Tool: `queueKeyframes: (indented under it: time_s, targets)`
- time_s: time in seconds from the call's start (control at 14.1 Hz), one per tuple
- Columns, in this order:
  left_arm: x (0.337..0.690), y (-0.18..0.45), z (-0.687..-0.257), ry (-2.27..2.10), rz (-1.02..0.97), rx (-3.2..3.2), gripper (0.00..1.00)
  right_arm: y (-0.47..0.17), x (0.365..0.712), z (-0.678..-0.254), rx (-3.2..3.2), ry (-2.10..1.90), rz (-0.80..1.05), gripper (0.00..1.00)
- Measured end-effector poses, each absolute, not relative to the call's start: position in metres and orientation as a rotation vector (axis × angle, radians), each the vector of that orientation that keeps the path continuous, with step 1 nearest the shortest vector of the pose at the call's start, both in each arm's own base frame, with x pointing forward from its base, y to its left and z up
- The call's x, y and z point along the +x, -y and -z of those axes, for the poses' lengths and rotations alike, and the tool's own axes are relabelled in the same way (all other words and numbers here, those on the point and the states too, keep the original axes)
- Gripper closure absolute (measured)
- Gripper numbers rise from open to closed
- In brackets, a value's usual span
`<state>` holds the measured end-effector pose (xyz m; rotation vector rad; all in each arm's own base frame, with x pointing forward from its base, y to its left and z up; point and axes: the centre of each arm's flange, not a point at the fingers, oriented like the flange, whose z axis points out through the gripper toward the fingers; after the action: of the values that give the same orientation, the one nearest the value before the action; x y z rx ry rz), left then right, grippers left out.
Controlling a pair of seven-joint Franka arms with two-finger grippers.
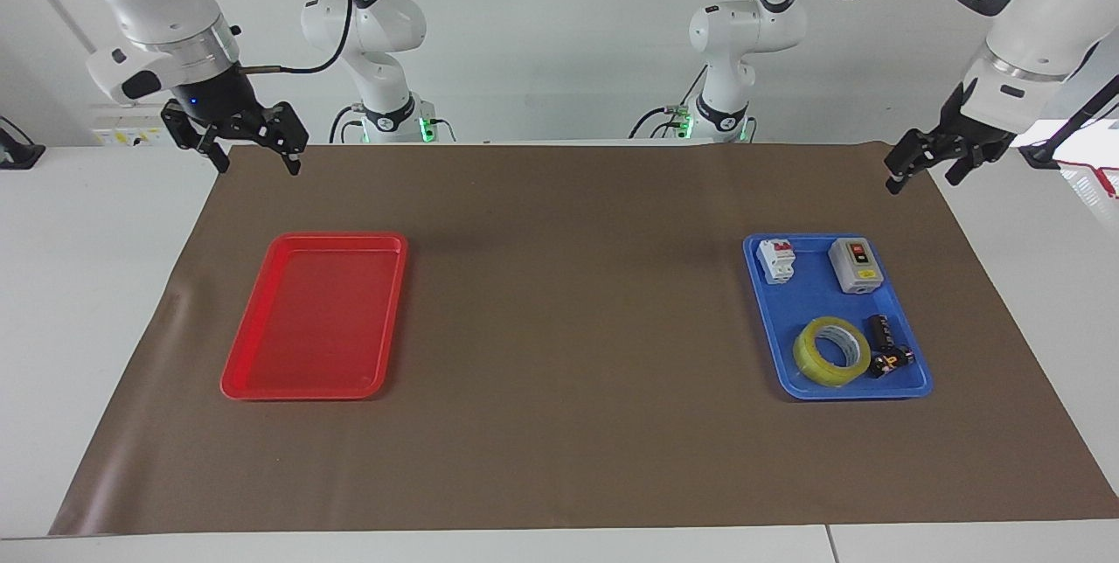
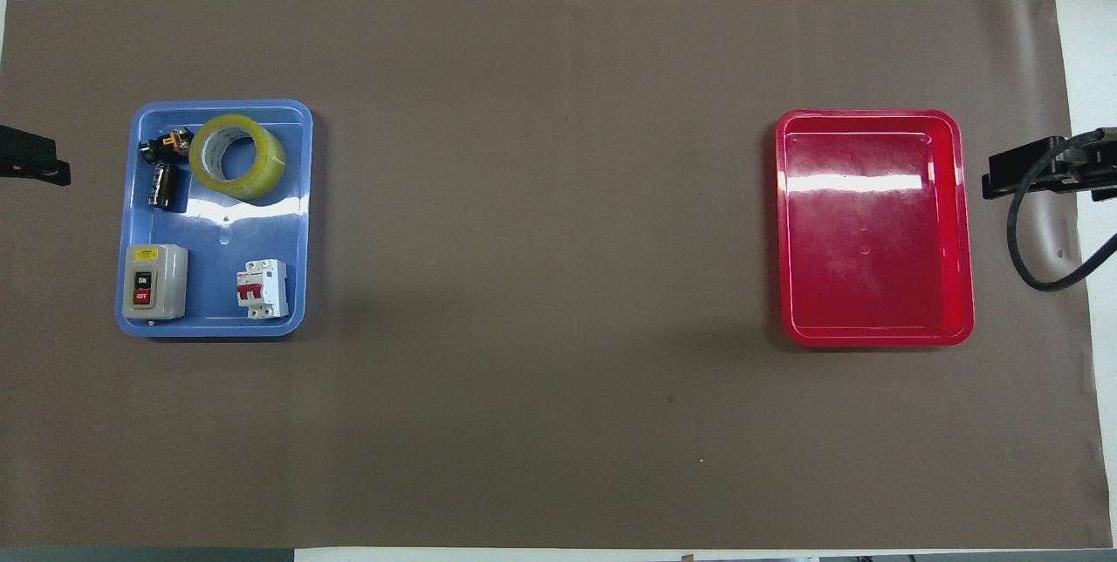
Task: Place and move tape with both arms
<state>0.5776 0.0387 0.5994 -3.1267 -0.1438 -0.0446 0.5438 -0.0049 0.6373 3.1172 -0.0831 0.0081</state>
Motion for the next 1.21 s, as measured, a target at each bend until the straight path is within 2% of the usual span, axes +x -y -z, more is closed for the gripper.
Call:
queueKeyframes:
  time_s: [0.21, 0.5, 0.78, 0.85, 0.92, 1.07, 1.21]
  targets:
    - [0.611, -0.050, -0.533, 0.215, 0.063, -3.121, 0.00, 0.005, 0.544, -0.637, 3.117, 0.083, -0.007, 0.00]
    - [0.632, -0.040, -0.446, 0.334, 0.033, -3.114, 0.00, 0.005, 0.544, -0.636, 3.117, 0.083, -0.003, 0.00]
    - [0.624, -0.039, -0.377, 0.410, 0.057, -3.107, 0.03, 0.005, 0.544, -0.635, 3.117, 0.083, -0.001, 0.00]
    - [0.620, -0.036, -0.366, 0.461, 0.066, -3.102, 0.10, 0.005, 0.544, -0.635, 3.117, 0.083, 0.000, 0.00]
    - [0.618, -0.030, -0.358, 0.495, 0.074, -3.098, 0.10, 0.005, 0.544, -0.635, 3.117, 0.083, 0.000, 0.00]
    - [0.618, -0.015, -0.347, 0.512, 0.080, -3.098, 0.30, 0.005, 0.544, -0.635, 3.117, 0.083, 0.000, 0.00]
    - [0.621, -0.010, -0.342, 0.513, 0.095, -3.099, 0.35, 0.005, 0.544, -0.635, 3.117, 0.083, 0.001, 0.00]
